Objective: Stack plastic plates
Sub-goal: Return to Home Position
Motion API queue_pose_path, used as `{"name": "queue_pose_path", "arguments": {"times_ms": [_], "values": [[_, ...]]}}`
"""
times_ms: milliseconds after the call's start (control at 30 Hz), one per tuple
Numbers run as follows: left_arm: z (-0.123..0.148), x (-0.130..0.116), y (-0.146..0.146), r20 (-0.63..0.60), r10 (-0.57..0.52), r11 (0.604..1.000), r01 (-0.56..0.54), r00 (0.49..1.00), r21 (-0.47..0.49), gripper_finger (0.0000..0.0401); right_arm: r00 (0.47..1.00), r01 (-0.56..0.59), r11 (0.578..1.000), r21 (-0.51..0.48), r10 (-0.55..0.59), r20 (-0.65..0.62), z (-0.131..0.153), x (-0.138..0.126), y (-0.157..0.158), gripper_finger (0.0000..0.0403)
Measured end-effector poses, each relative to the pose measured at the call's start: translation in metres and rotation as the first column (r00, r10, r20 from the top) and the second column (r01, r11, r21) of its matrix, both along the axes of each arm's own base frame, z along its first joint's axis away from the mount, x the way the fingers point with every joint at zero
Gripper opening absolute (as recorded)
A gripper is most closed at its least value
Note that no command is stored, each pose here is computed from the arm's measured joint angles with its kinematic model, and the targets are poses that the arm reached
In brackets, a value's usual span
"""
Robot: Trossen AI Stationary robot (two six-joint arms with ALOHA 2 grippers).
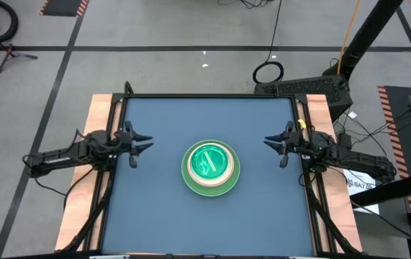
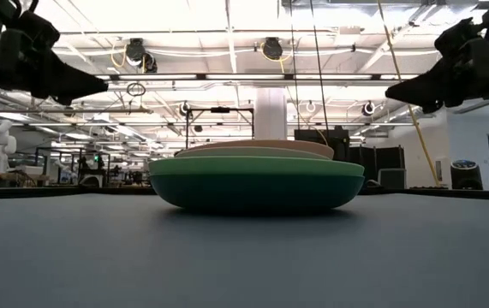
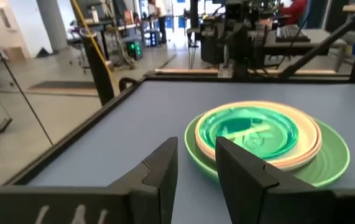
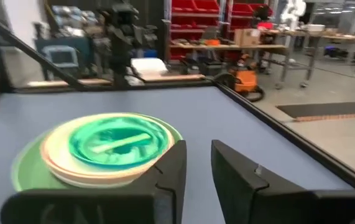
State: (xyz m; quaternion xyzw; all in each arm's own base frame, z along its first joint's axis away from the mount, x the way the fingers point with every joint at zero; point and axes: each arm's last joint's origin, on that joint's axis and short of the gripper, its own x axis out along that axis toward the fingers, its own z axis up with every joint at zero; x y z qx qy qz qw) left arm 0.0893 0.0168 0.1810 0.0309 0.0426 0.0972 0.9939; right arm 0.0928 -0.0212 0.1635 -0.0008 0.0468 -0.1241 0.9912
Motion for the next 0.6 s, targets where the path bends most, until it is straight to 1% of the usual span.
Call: {"name": "queue_pose_path", "arguments": {"times_ms": [100,200,300,433,600], "values": [[-0.0027,-0.0002,0.0000,-0.027,0.000,1.000,0.000,1.000,-0.007,0.0115,0.999,-0.019,1.000,0.010,0.019,0.028,0.0013,0.0006,0.0005,0.0060],[-0.0012,0.0001,0.0001,-0.008,0.004,1.000,-0.004,1.000,-0.026,0.0115,0.999,-0.011,1.000,0.011,0.011,0.034,0.0016,0.0006,0.0002,0.0054],[-0.0019,0.0000,0.0002,-0.015,0.009,1.000,-0.010,1.000,-0.029,0.0115,1.000,-0.012,1.000,0.012,0.011,0.027,0.0011,0.0006,0.0003,0.0050],[-0.0021,-0.0001,0.0005,-0.021,0.017,1.000,-0.017,1.000,-0.005,0.0115,1.000,-0.012,1.000,0.005,0.012,0.025,-0.0003,0.0009,0.0002,0.0049],[-0.0024,-0.0001,0.0005,-0.025,0.017,1.000,-0.018,1.000,-0.003,0.0115,1.000,-0.016,1.000,-0.023,0.016,0.026,-0.0009,0.0013,0.0001,0.0049]]}}
